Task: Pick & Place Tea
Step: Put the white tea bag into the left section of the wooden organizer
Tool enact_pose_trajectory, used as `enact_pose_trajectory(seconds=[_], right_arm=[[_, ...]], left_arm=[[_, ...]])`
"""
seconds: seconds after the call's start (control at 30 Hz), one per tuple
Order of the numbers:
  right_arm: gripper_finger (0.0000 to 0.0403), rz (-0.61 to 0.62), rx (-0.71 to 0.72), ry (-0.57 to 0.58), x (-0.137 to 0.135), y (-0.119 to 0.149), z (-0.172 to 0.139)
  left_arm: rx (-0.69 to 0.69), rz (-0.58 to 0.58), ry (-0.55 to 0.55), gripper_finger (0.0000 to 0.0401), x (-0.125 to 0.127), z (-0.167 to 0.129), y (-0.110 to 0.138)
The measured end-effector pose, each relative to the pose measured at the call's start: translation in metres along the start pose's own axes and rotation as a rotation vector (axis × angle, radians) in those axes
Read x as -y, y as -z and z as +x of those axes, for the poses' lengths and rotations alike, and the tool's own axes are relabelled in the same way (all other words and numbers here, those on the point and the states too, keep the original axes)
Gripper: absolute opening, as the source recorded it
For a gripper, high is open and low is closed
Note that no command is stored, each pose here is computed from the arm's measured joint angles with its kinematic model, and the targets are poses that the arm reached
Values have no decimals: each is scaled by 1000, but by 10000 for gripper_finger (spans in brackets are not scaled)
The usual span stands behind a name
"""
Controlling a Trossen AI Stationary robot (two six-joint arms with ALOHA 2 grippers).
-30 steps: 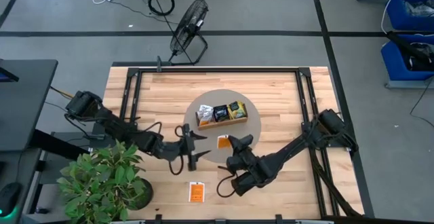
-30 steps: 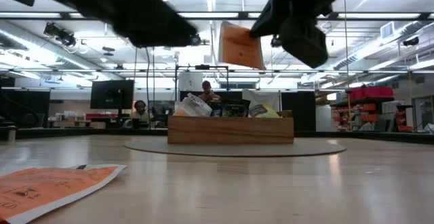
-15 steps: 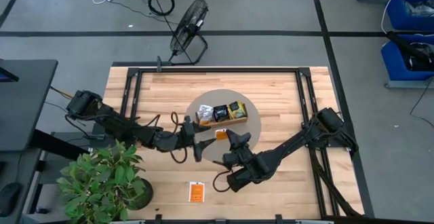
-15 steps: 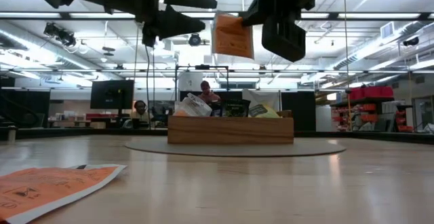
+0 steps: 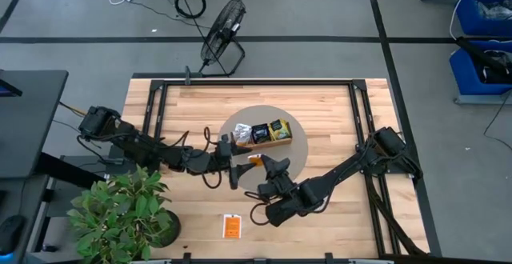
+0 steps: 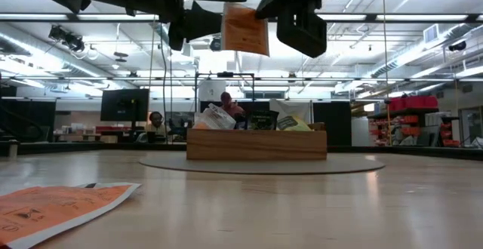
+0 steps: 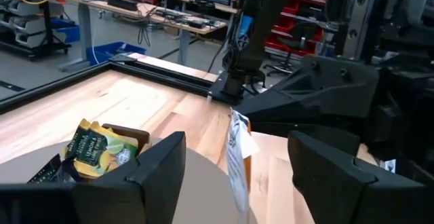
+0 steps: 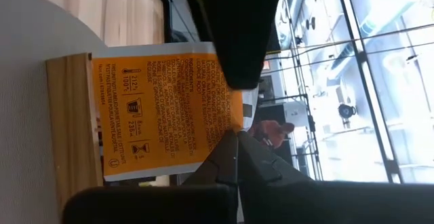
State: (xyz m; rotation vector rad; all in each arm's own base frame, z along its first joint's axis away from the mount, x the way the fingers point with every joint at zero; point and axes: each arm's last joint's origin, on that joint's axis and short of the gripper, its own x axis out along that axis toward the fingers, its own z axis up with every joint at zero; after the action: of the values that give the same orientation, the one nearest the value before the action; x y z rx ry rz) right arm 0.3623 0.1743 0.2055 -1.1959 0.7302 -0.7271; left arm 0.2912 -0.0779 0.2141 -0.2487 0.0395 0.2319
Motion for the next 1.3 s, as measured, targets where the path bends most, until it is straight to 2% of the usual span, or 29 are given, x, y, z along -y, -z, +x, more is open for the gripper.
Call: enact_pose_trajectory(seconds=[0.1, 0.2, 0.6, 0.77, 0.9, 1.1, 1.3], right_arm=[[0, -2, 8, -2, 1, -3, 0], [0, 1, 8, 0, 2, -4, 1], [0, 28, 14, -29, 2, -3, 6], [17, 78, 40, -82, 1, -4, 6], [70, 94, 48, -94, 3, -4, 5], [159, 202, 29, -43, 28, 0, 2], [208, 320, 26, -30, 49, 5, -1]], left_arm=[[-5, 20, -2, 253, 0, 0, 1], [-24, 52, -18, 222, -3, 1, 2], [-36, 149, -23, 15, -5, 2, 3], [-45, 176, -41, 5, -6, 2, 4], [-65, 227, -127, 4, -10, 1, 8], [-80, 258, -181, 3, -21, -6, 21], [0, 272, -226, 2, -37, -21, 33]])
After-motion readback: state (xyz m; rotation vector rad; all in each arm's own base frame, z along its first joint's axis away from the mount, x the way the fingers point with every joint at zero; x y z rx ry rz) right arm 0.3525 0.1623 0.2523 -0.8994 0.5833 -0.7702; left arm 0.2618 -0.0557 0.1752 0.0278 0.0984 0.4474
